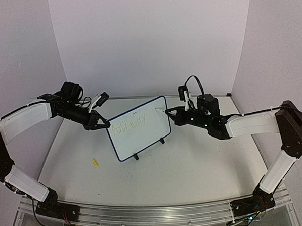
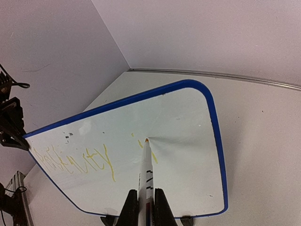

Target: Write a sentence on the whiteboard

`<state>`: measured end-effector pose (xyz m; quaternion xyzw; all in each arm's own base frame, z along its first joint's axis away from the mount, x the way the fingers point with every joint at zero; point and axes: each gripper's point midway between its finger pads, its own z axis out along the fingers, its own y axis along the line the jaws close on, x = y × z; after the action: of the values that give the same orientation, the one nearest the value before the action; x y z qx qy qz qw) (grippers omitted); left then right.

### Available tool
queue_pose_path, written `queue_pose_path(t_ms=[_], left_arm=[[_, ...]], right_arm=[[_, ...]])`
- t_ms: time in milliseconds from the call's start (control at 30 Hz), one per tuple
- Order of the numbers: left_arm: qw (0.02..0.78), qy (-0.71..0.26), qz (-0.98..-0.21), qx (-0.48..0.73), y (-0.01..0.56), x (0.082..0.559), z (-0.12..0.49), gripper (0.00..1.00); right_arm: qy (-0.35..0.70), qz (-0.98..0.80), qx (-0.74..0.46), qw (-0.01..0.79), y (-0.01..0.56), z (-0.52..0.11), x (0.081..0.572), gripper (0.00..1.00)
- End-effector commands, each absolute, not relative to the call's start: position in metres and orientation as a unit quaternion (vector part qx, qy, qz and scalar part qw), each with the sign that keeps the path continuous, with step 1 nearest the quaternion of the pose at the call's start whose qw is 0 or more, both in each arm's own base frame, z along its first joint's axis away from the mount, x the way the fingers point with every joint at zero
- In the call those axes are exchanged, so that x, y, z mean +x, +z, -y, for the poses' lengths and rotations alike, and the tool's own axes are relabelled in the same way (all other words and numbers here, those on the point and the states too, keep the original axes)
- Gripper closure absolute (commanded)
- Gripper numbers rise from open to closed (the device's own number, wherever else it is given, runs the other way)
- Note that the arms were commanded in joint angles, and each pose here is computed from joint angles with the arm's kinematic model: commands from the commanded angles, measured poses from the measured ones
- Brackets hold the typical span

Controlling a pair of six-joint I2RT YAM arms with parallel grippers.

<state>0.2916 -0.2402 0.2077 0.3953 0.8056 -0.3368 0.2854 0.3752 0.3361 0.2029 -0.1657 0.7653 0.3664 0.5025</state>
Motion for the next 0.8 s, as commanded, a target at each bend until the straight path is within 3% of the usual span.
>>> queue_pose_path(t_ms=[0, 767], left_arm=[[0.279, -0.342, -0.802, 0.402, 0.212, 0.291, 0.244, 1.0], [0.282, -0.34, -0.802, 0.402, 0.214, 0.29, 0.244, 1.0]], right_arm=[[0.379, -0.741, -0.172, 0.527, 0.23, -0.344, 0.38, 1.0], [0.345, -0.761, -0.122, 0.536, 0.221, -0.328, 0.393, 1.0]])
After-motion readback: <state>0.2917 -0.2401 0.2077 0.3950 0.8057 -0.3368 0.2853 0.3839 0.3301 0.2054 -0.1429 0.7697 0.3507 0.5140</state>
